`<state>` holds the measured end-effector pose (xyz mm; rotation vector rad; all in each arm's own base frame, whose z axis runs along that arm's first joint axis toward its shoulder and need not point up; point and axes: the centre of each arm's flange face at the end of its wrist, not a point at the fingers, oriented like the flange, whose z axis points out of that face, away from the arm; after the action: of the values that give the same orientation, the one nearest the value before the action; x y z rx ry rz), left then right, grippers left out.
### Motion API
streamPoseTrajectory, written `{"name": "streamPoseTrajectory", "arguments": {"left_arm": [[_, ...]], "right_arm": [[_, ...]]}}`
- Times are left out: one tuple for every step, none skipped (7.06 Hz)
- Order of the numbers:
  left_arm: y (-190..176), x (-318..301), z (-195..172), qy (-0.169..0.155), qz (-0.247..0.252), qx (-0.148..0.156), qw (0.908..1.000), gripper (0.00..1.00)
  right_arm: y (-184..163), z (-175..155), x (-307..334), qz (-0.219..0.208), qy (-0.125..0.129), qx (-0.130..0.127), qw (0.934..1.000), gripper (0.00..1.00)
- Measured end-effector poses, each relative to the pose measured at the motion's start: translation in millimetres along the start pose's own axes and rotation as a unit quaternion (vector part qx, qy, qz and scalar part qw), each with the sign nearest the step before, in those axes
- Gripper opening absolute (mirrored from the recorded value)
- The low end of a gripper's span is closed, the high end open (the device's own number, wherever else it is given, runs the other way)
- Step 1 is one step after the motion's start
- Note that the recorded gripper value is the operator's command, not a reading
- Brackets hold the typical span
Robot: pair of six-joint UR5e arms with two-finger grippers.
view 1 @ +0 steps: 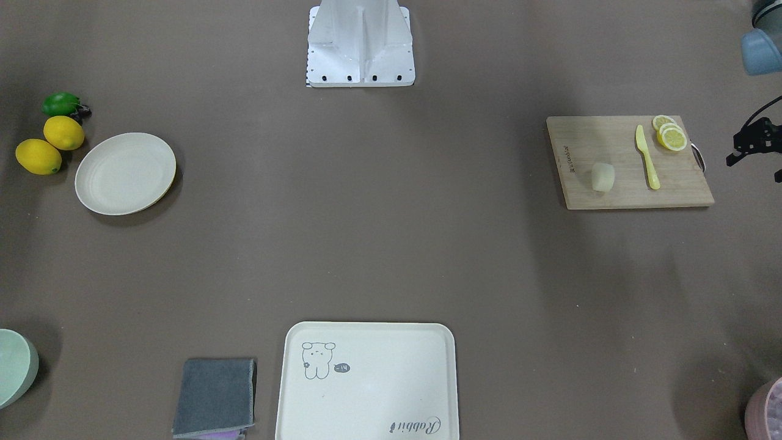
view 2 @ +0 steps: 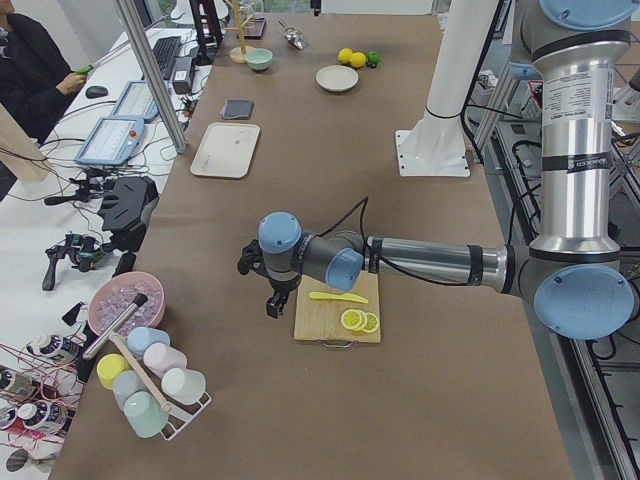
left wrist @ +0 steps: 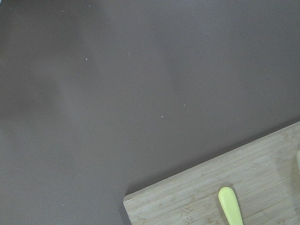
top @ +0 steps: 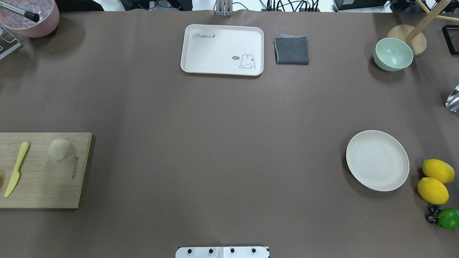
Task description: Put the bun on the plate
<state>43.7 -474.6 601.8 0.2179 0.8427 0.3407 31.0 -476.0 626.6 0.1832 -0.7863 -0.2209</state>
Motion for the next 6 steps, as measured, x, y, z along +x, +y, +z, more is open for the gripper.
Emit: {"name": "streamPoseTrajectory", "arguments": {"left_arm": [[2.1, 2.6, -1.2, 0.001, 0.001, 0.001, 1.0000, 0.98], [2.5, 4.8, -0.5, 0.002, 0.003, 0.000, 1.0000, 0.98], [3.4, 5.3, 1.9, 0.002, 0.003, -0.003, 1.0000, 0.98], [4.8, 4.5, 3.5, 0.001, 0.002, -0.005, 1.0000, 0.98], [7.3, 3.8, 3.6, 0.002, 0.000, -0.005, 1.0000, 0.98], [12.2, 3.2, 2.9, 0.003, -0.001, -0.002, 1.0000, 0.98]], "right_arm": [[-1.2, -0.3, 0.0, -0.001, 0.001, 0.001, 1.0000, 1.00], [-0.4, 0.1, 0.2, -0.001, 0.000, 0.001, 1.0000, 1.00], [1.8, 1.1, 0.5, 0.000, -0.003, 0.000, 1.0000, 1.00], [3.6, 2.2, 0.5, 0.001, -0.007, 0.000, 1.0000, 1.00], [4.8, 3.5, 0.4, 0.001, -0.014, -0.001, 0.9999, 1.00], [6.3, 5.6, 0.3, 0.004, -0.025, -0.002, 0.9997, 1.00]]}}
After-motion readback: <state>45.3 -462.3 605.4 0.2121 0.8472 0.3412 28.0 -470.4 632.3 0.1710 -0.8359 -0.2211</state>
